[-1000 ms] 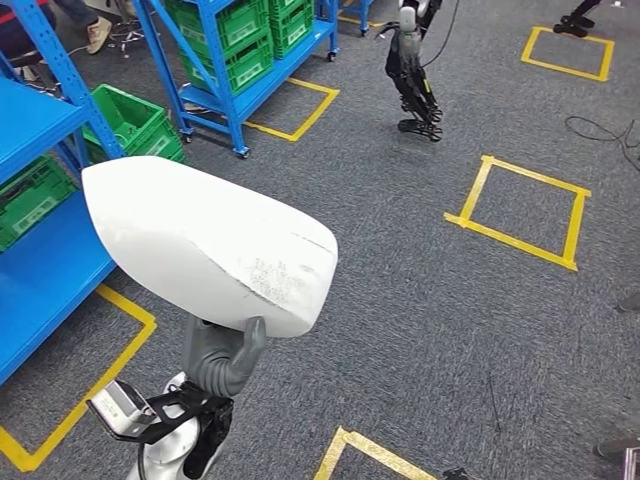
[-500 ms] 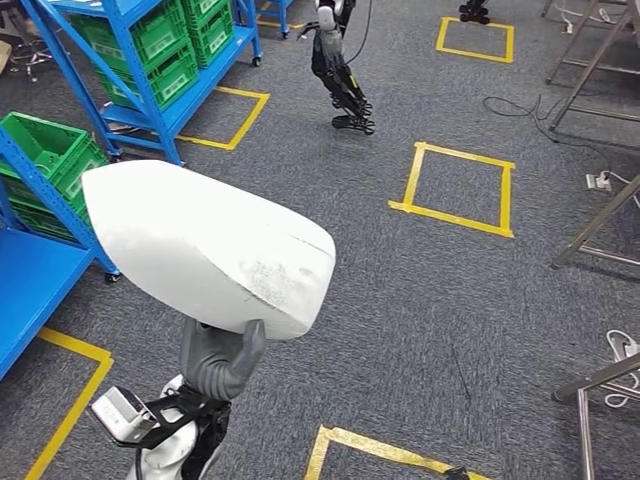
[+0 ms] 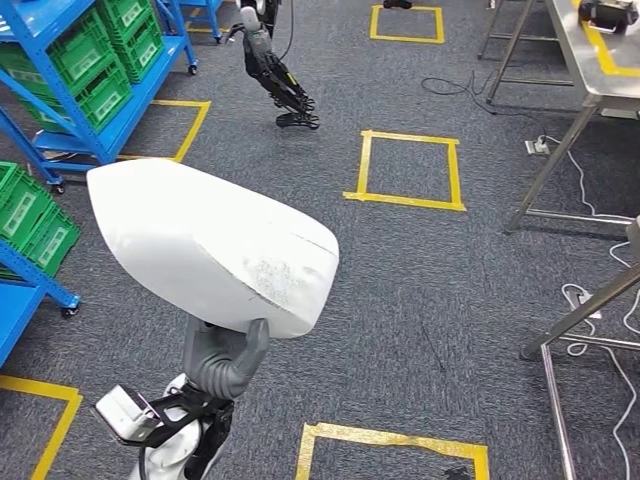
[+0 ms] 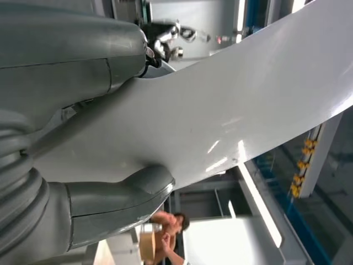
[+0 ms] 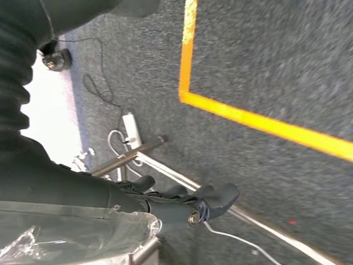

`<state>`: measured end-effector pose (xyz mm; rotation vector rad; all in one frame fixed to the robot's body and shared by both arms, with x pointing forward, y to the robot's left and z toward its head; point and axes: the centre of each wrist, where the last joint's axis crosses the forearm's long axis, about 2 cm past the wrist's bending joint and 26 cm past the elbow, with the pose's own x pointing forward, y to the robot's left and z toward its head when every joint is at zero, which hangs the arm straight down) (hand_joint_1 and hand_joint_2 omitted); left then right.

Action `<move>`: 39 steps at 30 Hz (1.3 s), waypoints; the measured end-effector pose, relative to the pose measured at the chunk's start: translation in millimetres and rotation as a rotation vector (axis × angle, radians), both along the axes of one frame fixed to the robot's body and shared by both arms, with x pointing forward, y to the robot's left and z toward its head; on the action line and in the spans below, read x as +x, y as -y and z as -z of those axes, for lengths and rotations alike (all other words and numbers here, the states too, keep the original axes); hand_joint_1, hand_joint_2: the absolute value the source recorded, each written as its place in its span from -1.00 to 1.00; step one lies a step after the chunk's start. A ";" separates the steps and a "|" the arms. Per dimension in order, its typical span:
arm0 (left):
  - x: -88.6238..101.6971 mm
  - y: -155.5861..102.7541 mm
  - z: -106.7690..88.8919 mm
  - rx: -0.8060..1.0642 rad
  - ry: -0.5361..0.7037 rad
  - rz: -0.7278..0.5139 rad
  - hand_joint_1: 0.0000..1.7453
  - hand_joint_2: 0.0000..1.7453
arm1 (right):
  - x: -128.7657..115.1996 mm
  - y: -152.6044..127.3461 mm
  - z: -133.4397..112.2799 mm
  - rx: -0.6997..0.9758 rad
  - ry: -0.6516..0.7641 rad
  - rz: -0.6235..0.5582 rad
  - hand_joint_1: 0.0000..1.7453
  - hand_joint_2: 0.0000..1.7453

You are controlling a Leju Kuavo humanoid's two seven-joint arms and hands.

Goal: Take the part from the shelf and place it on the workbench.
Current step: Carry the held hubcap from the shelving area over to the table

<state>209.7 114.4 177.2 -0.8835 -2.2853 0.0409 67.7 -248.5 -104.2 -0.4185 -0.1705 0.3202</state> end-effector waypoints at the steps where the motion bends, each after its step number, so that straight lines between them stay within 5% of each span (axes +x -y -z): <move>1: 0.1 0.3 -0.3 0.000 0.001 0.001 1.00 1.00 | -0.3 0.1 0.1 0.000 -0.001 0.001 -1.00 1.00; 39: 1.5 -1.2 -0.1 0.008 0.010 0.015 1.00 1.00 | -0.1 0.6 0.2 0.003 -0.016 0.008 -1.00 1.00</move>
